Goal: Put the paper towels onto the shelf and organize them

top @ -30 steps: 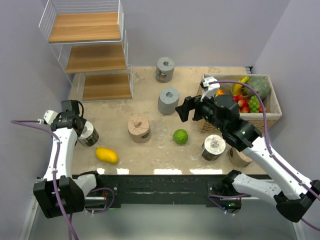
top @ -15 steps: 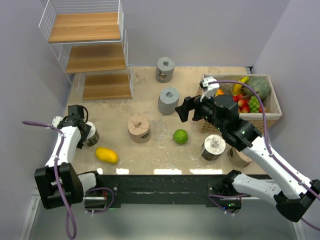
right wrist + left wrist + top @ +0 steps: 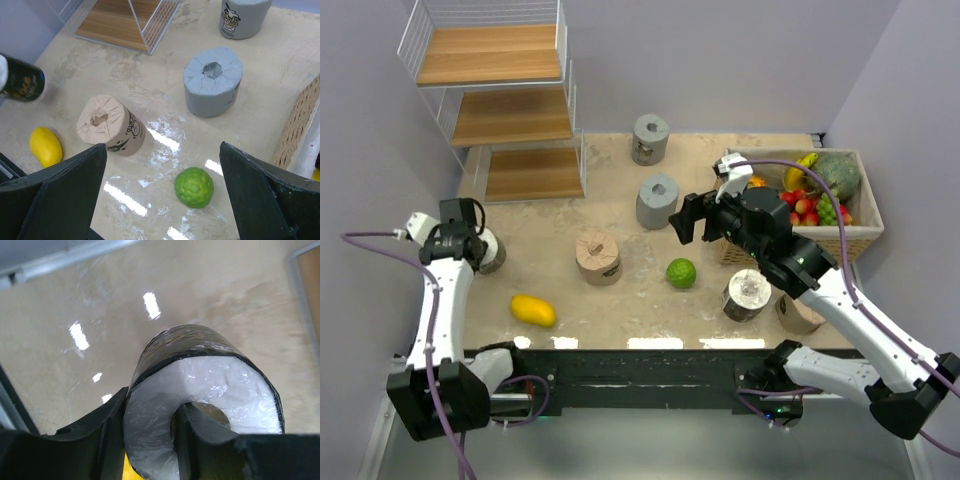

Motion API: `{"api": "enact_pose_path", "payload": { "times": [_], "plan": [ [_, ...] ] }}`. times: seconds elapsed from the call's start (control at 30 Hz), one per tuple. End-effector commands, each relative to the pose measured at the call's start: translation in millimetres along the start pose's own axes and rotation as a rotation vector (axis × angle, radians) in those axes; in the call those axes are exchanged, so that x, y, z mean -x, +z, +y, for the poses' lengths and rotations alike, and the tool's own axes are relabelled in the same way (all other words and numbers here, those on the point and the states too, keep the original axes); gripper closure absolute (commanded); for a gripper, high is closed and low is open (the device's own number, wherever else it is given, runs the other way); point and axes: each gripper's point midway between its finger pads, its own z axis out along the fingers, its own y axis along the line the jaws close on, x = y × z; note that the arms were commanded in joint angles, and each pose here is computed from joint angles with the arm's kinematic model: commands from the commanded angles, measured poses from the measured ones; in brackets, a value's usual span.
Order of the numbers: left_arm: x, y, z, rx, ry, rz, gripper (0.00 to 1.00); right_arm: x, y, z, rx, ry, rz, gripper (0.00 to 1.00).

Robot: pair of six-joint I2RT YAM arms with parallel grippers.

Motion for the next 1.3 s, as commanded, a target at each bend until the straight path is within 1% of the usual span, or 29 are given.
{"api": "enact_pose_path", "payload": {
  "times": [0.0,0.07,0.1,0.17,0.2,0.27,0.3,0.37,0.4,0.47,0.5,0.6,0.67,0.77,0.87,0.97,1.13,1.23,1.27],
  "plan": [
    [96,-86,-54,-0.327,-0.047,-0.236,0.91,22,-5,0,-0.018,-0.006,-0.039,0.02],
    [117,-118,-66,-0.435,-0.015,-0.294,0.88,27,-7,0,-0.022,-0.003,-0.046,0.02],
    [133,-145,-77,-0.519,-0.016,-0.319,0.87,29,-8,1,-0.021,-0.003,-0.049,0.02],
    [144,-163,-91,-0.579,0.034,-0.333,0.83,33,-9,0,-0.032,0.001,-0.055,0.02],
    [157,-188,-100,-0.648,0.036,-0.349,0.82,34,-9,-1,-0.038,0.010,-0.056,0.02],
    [163,-193,-115,-0.658,0.093,-0.323,0.82,39,-8,-2,-0.053,0.016,-0.058,0.02],
    [180,-222,-123,-0.727,0.091,-0.356,0.82,40,-7,-2,-0.056,0.024,-0.058,0.02],
    [188,-225,-141,-0.738,0.130,-0.337,0.83,45,-6,-1,-0.061,0.031,-0.063,0.02],
    [201,-243,-155,-0.797,0.134,-0.354,0.83,47,-7,0,-0.060,0.041,-0.066,0.02],
    [211,-257,-167,-0.846,0.149,-0.366,0.83,53,-11,0,-0.058,0.050,-0.083,0.02],
    [221,-270,-179,-0.893,0.152,-0.379,0.83,54,-12,0,-0.064,0.054,-0.090,0.02],
    [240,-288,-196,-0.949,0.138,-0.427,0.83,63,-18,-1,-0.074,0.072,-0.117,0.02],
    [252,-298,-206,-0.997,0.117,-0.481,0.82,67,-21,1,-0.065,0.089,-0.128,0.02],
    [260,-312,-222,-1.083,0.110,-0.514,0.80,70,-25,6,-0.037,0.110,-0.141,0.02],
    [264,-315,-233,-1.126,0.090,-0.530,0.79,71,-25,6,-0.040,0.108,-0.134,0.02],
    [263,-307,-246,-1.145,0.093,-0.509,0.78,74,-25,8,-0.035,0.111,-0.134,0.03],
    [256,-283,-270,-1.148,0.105,-0.457,0.76,72,-24,10,-0.023,0.122,-0.132,0.03],
    [253,-279,-285,-1.174,0.113,-0.446,0.75,71,-23,11,-0.020,0.119,-0.126,0.03],
    [255,-285,-287,-1.187,0.114,-0.457,0.74,71,-22,11,-0.022,0.117,-0.120,0.03]
  ]
}}
